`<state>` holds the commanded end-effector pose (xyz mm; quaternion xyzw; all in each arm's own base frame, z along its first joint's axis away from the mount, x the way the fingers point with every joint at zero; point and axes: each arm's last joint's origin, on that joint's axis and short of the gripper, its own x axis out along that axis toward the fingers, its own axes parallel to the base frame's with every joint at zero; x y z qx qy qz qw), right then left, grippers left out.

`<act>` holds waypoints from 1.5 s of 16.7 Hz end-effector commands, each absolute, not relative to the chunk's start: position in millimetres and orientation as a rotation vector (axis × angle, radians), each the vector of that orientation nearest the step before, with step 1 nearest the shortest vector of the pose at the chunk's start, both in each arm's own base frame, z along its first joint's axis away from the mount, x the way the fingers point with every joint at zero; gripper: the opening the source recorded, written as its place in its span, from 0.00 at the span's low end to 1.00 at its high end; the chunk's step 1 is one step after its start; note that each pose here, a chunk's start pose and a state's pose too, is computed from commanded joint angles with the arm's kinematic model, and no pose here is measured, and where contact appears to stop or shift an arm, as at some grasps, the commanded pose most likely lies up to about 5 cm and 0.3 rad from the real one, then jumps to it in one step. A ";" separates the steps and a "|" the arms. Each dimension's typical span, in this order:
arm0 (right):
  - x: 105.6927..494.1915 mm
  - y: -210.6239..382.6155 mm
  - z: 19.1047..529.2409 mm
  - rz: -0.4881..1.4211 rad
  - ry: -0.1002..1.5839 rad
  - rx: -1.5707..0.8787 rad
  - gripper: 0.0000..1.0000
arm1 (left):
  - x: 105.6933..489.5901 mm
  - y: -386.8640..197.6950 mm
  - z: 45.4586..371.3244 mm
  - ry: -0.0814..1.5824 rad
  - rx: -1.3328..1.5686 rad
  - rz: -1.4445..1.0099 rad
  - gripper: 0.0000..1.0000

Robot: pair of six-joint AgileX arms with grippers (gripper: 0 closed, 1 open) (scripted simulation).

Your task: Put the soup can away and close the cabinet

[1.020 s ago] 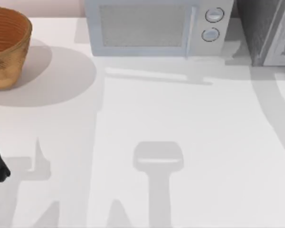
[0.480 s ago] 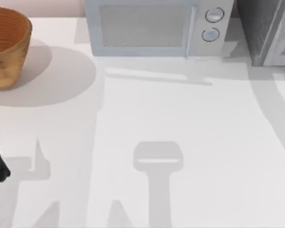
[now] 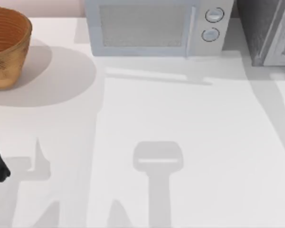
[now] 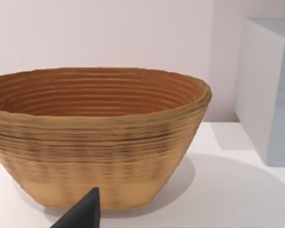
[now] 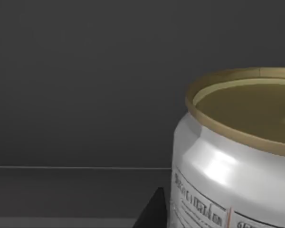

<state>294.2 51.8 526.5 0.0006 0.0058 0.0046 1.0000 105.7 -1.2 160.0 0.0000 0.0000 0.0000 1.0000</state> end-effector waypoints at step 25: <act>406.2 44.9 529.8 -0.002 0.002 0.004 0.00 | 105.7 -1.2 160.0 0.000 0.000 0.000 1.00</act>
